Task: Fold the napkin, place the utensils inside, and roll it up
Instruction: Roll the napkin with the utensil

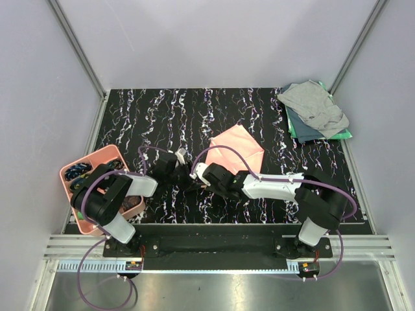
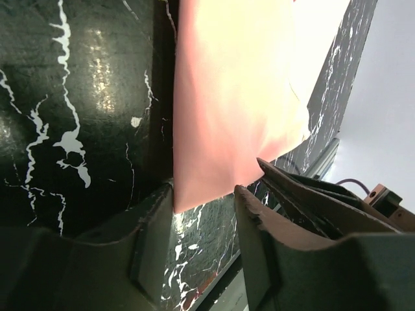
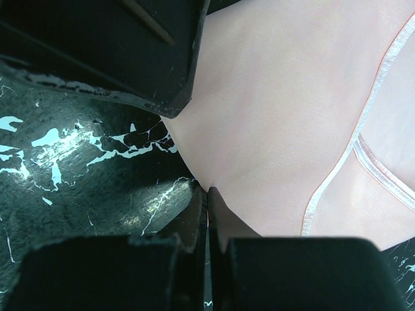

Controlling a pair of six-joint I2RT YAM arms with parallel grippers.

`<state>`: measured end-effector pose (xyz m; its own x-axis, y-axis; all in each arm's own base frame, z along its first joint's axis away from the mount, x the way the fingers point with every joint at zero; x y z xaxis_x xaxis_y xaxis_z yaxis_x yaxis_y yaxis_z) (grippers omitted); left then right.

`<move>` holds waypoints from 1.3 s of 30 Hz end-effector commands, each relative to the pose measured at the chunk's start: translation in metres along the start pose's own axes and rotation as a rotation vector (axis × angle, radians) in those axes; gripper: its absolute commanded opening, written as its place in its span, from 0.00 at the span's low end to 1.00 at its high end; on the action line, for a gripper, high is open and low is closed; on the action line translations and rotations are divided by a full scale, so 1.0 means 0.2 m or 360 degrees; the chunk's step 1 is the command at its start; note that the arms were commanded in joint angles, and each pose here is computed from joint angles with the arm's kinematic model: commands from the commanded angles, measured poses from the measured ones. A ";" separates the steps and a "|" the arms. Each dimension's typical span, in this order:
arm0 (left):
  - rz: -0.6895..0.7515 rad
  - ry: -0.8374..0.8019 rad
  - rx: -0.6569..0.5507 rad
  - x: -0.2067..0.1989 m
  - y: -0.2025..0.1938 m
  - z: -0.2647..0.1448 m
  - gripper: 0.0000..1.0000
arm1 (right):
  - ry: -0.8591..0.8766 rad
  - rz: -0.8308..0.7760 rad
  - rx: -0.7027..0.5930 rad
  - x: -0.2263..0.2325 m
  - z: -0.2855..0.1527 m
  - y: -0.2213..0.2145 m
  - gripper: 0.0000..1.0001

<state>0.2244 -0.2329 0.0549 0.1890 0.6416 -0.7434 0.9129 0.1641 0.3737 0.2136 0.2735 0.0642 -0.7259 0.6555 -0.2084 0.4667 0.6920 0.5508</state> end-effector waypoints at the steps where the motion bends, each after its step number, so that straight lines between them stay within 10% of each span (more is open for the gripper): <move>1: 0.0005 -0.0102 -0.0038 -0.05 0.02 0.01 0.43 | 0.0027 0.0041 -0.0086 0.01 -0.04 0.06 0.00; 11: 0.0007 -0.0118 -0.0058 -0.07 0.05 0.01 0.11 | -0.0008 0.0049 -0.0086 -0.01 -0.04 0.06 0.03; 17: 0.0003 -0.0147 -0.0055 -0.11 0.08 0.01 0.00 | 0.0016 0.0073 -0.0173 0.00 -0.08 0.14 0.60; 20: -0.0010 -0.0160 -0.0062 -0.13 0.09 0.00 0.00 | 0.0000 0.0065 -0.0247 0.02 -0.09 0.18 0.68; 39: -0.0053 -0.0213 -0.0110 -0.14 0.13 -0.06 0.00 | -0.0544 0.0100 -0.0325 0.06 0.09 0.21 0.70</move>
<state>0.2316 -0.2345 0.0721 0.1462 0.5797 -0.8016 0.9151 0.2286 0.3321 0.2214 0.3128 0.0609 -0.5868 0.7233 -0.3639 0.3788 0.6425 0.6661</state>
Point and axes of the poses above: each gripper's point midway between its finger pads, its own z axis out along the fingers, its own x axis along the line the jaws close on, y = z × x, the point moved 4 cm from there along -z, back along the fingers, and after that the axes turned 13 degrees about z, right-handed, at the moved point
